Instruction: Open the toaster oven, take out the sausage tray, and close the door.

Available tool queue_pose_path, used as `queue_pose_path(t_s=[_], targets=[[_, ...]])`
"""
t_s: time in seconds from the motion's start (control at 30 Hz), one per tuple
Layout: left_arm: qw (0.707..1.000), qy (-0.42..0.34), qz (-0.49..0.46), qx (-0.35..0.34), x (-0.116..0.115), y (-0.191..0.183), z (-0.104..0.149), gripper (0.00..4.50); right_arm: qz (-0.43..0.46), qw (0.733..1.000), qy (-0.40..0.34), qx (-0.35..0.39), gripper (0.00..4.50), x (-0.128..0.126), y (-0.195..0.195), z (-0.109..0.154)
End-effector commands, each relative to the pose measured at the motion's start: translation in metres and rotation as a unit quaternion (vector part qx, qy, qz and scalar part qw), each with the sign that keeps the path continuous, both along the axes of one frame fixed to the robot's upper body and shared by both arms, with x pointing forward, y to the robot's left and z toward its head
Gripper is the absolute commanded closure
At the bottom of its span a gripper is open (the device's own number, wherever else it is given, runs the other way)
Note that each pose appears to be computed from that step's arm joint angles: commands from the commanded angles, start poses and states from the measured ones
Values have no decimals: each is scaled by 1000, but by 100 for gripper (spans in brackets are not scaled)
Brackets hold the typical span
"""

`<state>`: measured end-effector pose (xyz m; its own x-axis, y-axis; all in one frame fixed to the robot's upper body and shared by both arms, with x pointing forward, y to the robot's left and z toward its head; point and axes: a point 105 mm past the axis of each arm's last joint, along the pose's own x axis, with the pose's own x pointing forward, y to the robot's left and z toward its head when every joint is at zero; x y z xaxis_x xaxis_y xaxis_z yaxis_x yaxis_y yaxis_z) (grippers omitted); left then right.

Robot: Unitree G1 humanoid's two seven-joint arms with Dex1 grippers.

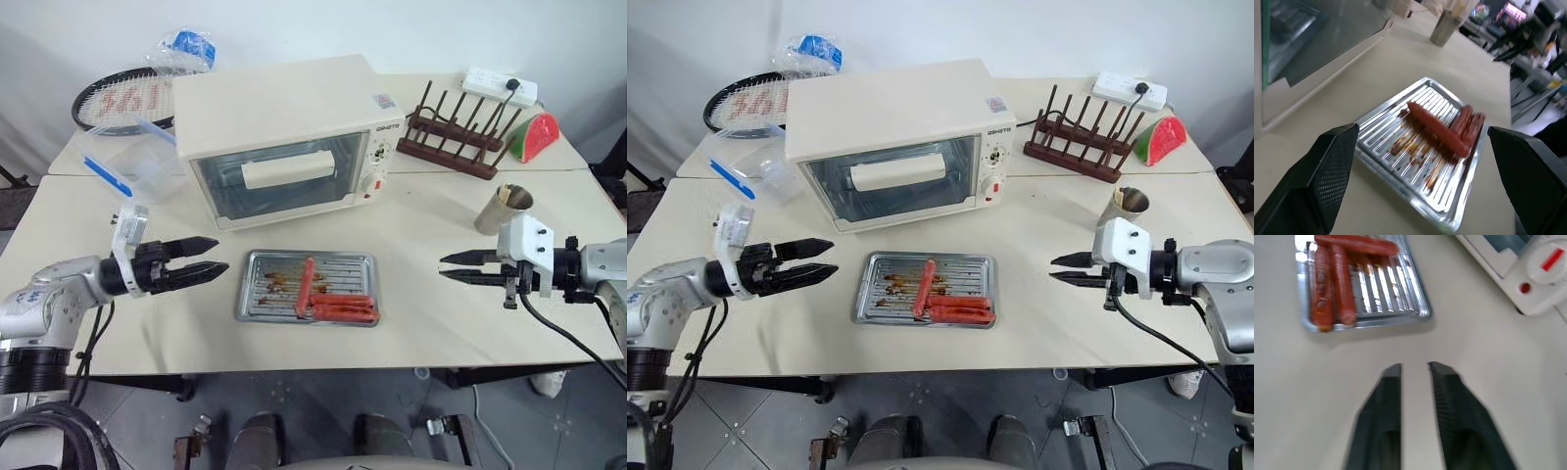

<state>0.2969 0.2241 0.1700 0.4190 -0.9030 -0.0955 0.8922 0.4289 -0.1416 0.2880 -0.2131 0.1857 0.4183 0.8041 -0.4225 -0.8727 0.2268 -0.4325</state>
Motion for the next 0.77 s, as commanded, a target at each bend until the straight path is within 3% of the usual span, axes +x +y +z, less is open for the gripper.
queue_pose_path(t_s=[0.03,0.2,0.27,0.43,0.57,0.77], targets=[[997,-51,-40,52,-20,16,0,0,21,999,-28,27,234,0,-4,11],[990,-42,-34,132,-37,51,-25,0,27,996,-47,68,88,0,-13,7],[987,-37,-23,153,-36,63,-30,0,23,998,-31,52,12,-3,-21,-4],[986,-32,11,164,-30,78,-37,0,2,999,-15,40,2,-4,-39,-18],[988,-46,65,132,-23,85,-36,0,-49,997,-10,54,2,-2,-51,-19],[992,-16,42,119,-30,74,-36,0,-132,987,-32,82,2,8,-61,-14]])
